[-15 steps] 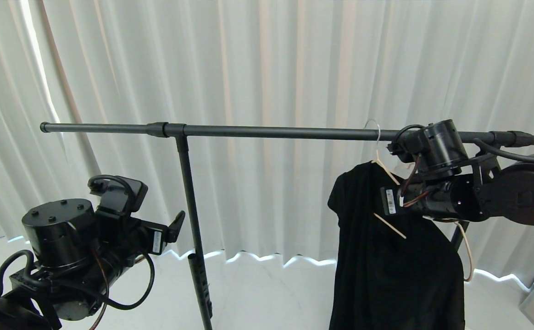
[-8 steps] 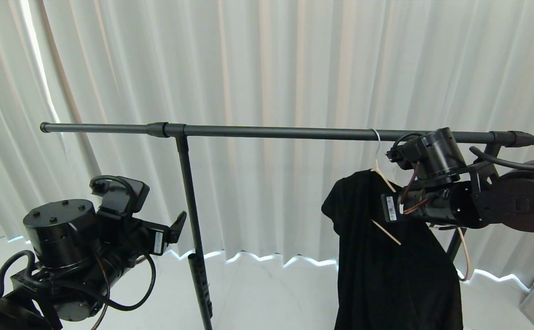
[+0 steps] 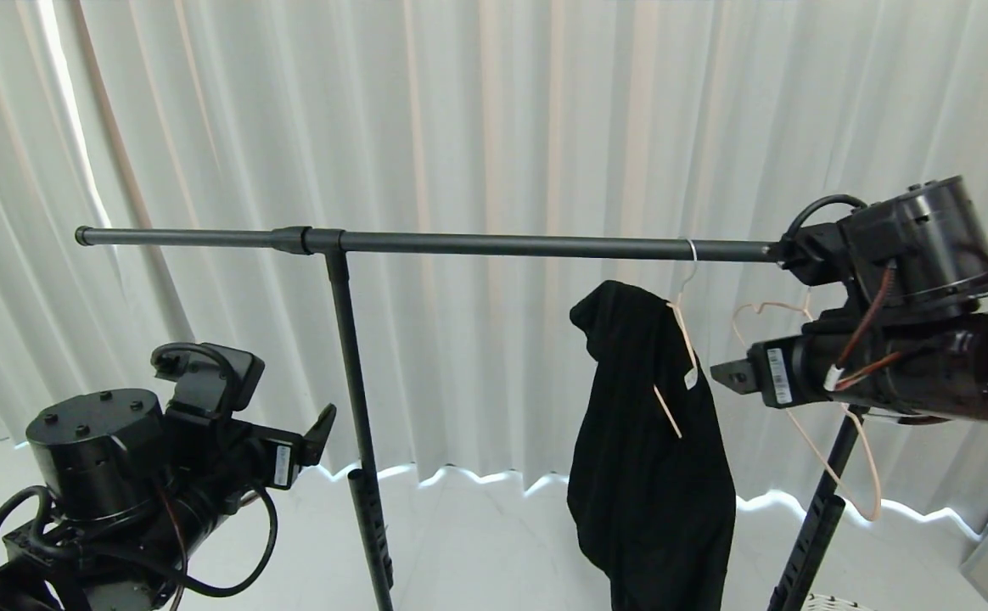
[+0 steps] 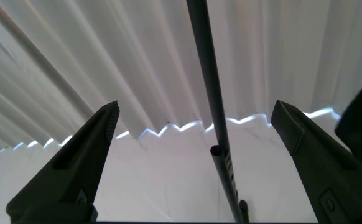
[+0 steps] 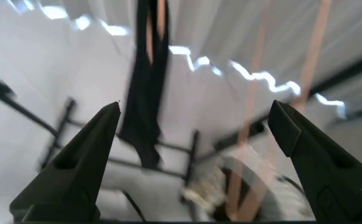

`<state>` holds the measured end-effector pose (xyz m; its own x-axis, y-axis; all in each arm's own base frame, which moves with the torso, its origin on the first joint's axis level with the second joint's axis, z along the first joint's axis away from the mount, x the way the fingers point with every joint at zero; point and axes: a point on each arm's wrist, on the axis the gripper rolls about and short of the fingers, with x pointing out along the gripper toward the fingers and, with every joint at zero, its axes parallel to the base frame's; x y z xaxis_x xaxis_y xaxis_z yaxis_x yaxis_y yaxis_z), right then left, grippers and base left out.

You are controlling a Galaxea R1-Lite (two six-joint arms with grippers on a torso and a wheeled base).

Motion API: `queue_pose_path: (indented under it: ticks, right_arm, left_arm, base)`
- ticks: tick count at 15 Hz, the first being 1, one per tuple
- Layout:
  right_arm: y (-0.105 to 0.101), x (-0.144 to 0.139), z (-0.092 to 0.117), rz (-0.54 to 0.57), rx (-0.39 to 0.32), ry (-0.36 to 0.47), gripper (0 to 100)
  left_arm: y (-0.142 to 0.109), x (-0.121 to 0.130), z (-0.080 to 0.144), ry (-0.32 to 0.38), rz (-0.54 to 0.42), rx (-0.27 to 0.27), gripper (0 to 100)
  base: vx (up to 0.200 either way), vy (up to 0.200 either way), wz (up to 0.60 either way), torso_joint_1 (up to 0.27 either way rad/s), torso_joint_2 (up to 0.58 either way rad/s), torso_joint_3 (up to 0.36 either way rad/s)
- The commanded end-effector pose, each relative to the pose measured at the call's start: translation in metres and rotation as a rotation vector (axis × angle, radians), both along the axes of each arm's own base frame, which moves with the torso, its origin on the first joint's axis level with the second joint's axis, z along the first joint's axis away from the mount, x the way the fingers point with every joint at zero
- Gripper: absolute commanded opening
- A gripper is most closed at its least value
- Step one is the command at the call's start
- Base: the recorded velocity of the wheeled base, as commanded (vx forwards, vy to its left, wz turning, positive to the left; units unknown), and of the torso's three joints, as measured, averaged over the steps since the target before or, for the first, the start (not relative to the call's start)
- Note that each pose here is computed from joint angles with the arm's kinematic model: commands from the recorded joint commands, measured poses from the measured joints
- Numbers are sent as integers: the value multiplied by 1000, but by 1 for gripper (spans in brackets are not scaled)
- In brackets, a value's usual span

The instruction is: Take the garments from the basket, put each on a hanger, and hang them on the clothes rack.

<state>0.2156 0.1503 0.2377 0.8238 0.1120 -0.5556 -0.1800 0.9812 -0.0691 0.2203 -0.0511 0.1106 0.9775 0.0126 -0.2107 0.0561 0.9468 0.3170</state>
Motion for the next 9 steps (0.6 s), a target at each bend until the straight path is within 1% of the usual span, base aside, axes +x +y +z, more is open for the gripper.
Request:
queue_pose_path:
  ticks: [1, 2, 3, 4, 5, 6, 9]
  right_arm:
    - [-27, -30, 24, 8, -32, -26, 100]
    - [-46, -43, 27, -1, -129, 1, 100]
    - [-62, -52, 29, -13, -206, 24, 100]
    - [-74, -59, 30, -20, -252, 23, 100]
    - [-83, -63, 30, -34, -274, 18, 100]
    - [-89, -66, 30, -53, -277, 17, 100]
    - [-99, -64, 28, -120, -279, 27, 100]
  left_arm:
    - [4, -4, -3, 8, 17, 6, 100]
    - [9, -6, -4, 12, 47, 12, 100]
    - [13, -7, -5, 20, 67, 14, 100]
    - [19, -8, -3, 12, 92, 11, 100]
    - [23, -8, -2, 6, 109, 9, 100]
    - [24, -8, -2, 5, 118, 9, 100]
    - [24, -8, -1, 3, 118, 8, 100]
  base:
    - [0, 0, 0, 0, 0, 0]
    - [0, 0, 0, 0, 0, 0]
    - [0, 0, 0, 0, 0, 0]
    - [0, 0, 0, 0, 0, 0]
    - [0, 0, 0, 0, 0, 0]
    - [0, 0, 0, 0, 0, 0]
    - [-200, 0, 0, 4, 2, 4]
